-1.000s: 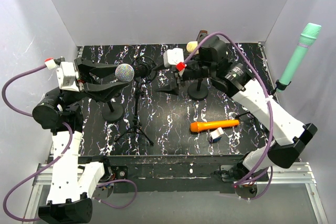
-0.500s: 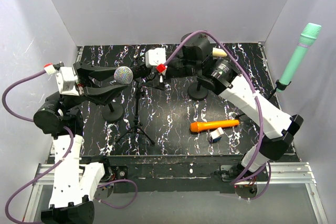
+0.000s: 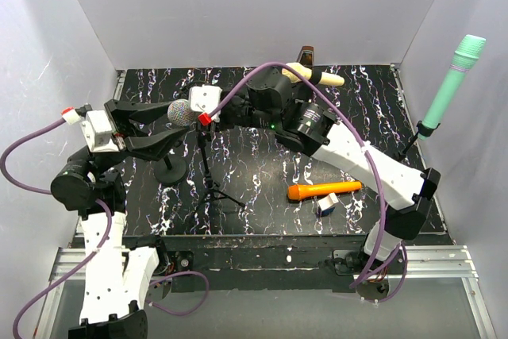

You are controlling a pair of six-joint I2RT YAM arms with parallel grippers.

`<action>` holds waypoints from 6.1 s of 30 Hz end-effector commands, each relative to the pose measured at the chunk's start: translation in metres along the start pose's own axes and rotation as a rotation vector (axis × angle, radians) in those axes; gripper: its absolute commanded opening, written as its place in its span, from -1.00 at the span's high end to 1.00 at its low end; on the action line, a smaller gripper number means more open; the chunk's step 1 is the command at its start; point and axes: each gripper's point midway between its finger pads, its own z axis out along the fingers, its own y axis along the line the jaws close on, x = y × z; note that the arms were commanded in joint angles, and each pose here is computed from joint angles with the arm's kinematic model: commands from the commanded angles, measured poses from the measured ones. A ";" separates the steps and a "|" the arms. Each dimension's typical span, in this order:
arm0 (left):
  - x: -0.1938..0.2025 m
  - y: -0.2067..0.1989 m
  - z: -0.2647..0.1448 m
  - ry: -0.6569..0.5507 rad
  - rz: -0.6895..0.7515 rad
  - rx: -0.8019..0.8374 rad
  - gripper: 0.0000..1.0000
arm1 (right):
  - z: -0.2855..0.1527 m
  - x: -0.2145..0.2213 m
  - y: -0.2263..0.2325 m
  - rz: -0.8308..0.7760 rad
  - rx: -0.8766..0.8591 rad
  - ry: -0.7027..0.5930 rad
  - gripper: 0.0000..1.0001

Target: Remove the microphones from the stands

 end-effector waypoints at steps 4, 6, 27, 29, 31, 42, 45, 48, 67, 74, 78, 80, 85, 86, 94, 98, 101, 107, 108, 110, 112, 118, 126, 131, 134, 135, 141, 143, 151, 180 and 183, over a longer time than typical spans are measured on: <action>0.010 0.001 -0.003 0.037 -0.082 -0.023 1.00 | -0.019 -0.008 -0.014 -0.064 0.099 -0.014 0.86; 0.011 0.004 -0.004 0.036 -0.083 -0.039 0.50 | -0.023 0.001 -0.016 -0.083 0.125 0.011 0.96; 0.031 0.054 0.011 0.058 -0.001 -0.053 -0.93 | -0.001 0.007 -0.026 0.003 0.167 0.015 0.97; 0.035 0.052 0.014 0.065 -0.001 -0.021 -0.84 | 0.000 0.010 -0.027 0.003 0.174 0.024 0.97; 0.035 0.045 0.017 0.063 -0.005 0.025 -0.74 | 0.001 0.013 -0.028 0.001 0.178 0.031 0.97; 0.013 0.006 0.018 0.031 0.038 0.145 0.26 | 0.009 0.034 -0.015 0.005 0.163 0.065 0.97; 0.005 0.004 0.019 0.022 0.059 0.149 0.43 | 0.014 0.040 -0.011 0.012 0.156 0.077 0.90; 0.001 -0.001 0.018 0.018 0.060 0.156 0.60 | 0.014 0.046 -0.013 0.030 0.189 0.093 0.24; -0.043 -0.063 0.003 -0.011 0.185 0.203 1.00 | 0.006 0.110 -0.010 -0.097 0.315 0.215 -0.29; -0.043 -0.080 -0.009 0.021 0.236 0.150 1.00 | -0.005 0.117 -0.006 -0.131 0.330 0.218 -0.32; -0.033 -0.072 -0.018 0.072 0.289 0.043 1.00 | -0.013 0.116 -0.003 -0.139 0.326 0.217 -0.33; -0.035 -0.073 -0.021 0.071 0.310 0.014 1.00 | -0.015 0.117 0.001 -0.137 0.312 0.216 -0.35; -0.044 -0.071 -0.021 0.017 0.318 -0.039 1.00 | -0.020 0.119 0.023 0.004 0.166 0.211 -0.39; -0.043 -0.070 -0.021 0.012 0.318 -0.046 1.00 | -0.023 0.118 0.026 0.046 0.135 0.212 -0.39; -0.043 -0.074 -0.021 -0.004 0.308 -0.019 1.00 | -0.026 0.115 0.023 0.046 0.125 0.176 -0.38; -0.029 -0.070 -0.024 0.032 0.285 -0.034 0.96 | -0.024 0.111 0.023 0.050 0.105 0.177 -0.13; -0.021 -0.057 -0.029 0.019 0.250 -0.116 -0.01 | -0.021 0.103 0.016 0.063 0.121 0.171 0.13; -0.021 -0.023 -0.029 -0.057 0.205 -0.250 -0.96 | -0.013 0.097 0.013 0.032 0.126 0.186 0.27; -0.021 -0.019 -0.027 -0.066 0.179 -0.246 -0.96 | -0.010 0.096 0.019 0.020 0.111 0.185 0.27; -0.021 -0.009 -0.021 -0.085 0.136 -0.235 -0.96 | -0.006 0.098 0.025 -0.001 0.110 0.207 0.28; -0.021 -0.001 -0.014 -0.095 0.114 -0.207 -0.96 | -0.002 0.097 0.031 -0.018 0.101 0.215 0.31; -0.004 0.012 0.002 -0.030 0.051 -0.074 -0.87 | 0.003 0.095 0.028 -0.027 0.119 0.215 0.33; 0.013 0.018 0.009 -0.004 0.018 0.009 -0.66 | 0.007 0.091 0.025 -0.013 0.125 0.211 0.34; 0.010 0.013 0.015 -0.008 0.027 0.065 -0.35 | 0.012 0.091 0.029 -0.015 0.115 0.212 0.34; 0.004 0.008 0.018 -0.013 0.037 0.097 0.01 | 0.016 0.093 0.029 -0.014 0.116 0.215 0.32; 0.002 0.006 0.018 -0.014 0.048 0.105 0.21 | 0.017 0.094 0.029 -0.013 0.119 0.219 0.29; -0.021 -0.019 0.013 -0.039 0.112 0.128 1.00 | 0.013 0.111 0.017 -0.022 0.232 0.250 -0.36; -0.032 -0.030 0.009 -0.051 0.139 0.127 1.00 | 0.007 0.120 0.018 -0.008 0.239 0.268 -0.50; -0.049 -0.063 -0.008 -0.065 0.255 0.064 1.00 | -0.015 0.117 0.005 -0.019 0.290 0.253 -0.56; -0.024 -0.057 -0.069 0.207 0.378 -0.394 1.00 | -0.006 0.029 0.052 0.052 0.062 0.122 -0.35; -0.025 -0.055 -0.068 0.207 0.371 -0.403 1.00 | -0.009 0.005 0.059 0.092 0.023 0.077 -0.32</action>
